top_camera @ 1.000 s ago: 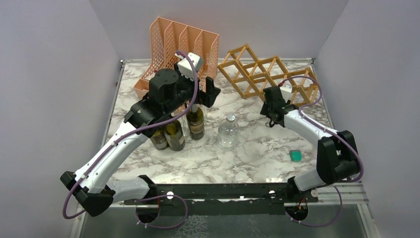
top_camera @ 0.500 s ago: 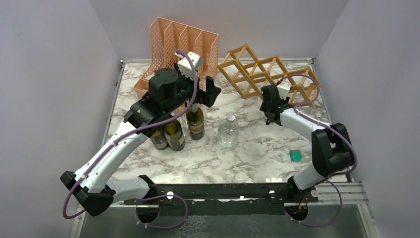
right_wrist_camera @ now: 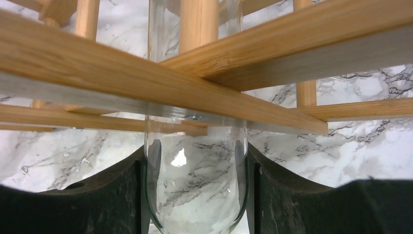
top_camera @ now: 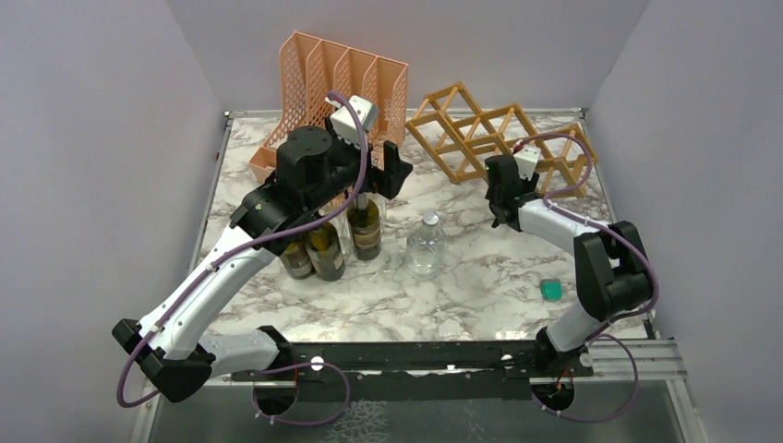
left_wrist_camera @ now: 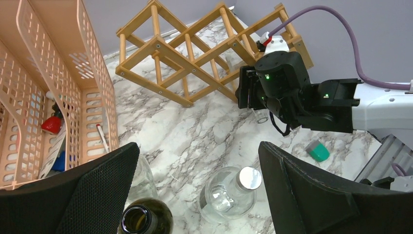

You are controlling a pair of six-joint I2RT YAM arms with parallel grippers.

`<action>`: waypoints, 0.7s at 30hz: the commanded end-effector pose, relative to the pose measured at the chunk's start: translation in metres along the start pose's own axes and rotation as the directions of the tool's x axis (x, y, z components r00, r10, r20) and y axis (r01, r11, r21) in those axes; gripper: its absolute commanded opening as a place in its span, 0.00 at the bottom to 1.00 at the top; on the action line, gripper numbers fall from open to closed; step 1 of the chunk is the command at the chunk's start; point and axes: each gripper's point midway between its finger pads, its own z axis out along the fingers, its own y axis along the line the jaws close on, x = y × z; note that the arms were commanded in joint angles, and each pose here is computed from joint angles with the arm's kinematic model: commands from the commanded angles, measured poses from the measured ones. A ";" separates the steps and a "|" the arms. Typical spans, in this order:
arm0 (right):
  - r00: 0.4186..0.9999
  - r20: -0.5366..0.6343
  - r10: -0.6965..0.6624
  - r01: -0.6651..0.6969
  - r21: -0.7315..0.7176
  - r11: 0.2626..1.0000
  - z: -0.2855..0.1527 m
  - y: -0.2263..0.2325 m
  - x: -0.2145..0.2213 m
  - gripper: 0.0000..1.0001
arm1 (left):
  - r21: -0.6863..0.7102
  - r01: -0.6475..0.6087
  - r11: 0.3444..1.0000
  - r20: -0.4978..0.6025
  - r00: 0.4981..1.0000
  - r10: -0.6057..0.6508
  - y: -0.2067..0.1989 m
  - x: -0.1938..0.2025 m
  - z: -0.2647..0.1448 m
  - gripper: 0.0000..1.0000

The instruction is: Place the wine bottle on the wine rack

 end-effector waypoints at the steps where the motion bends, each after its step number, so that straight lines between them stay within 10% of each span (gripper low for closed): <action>1: 0.989 0.139 0.057 -0.060 0.018 0.998 0.006 0.003 -0.038 0.24 | 0.028 0.009 1.000 0.039 0.999 -0.010 -0.007 -0.017 -0.012 0.99; 21: 0.998 0.055 0.042 -0.041 -0.027 0.999 0.008 0.017 -0.032 0.75 | 0.004 0.018 1.000 0.045 0.999 -0.018 -0.004 -0.021 -0.022 0.99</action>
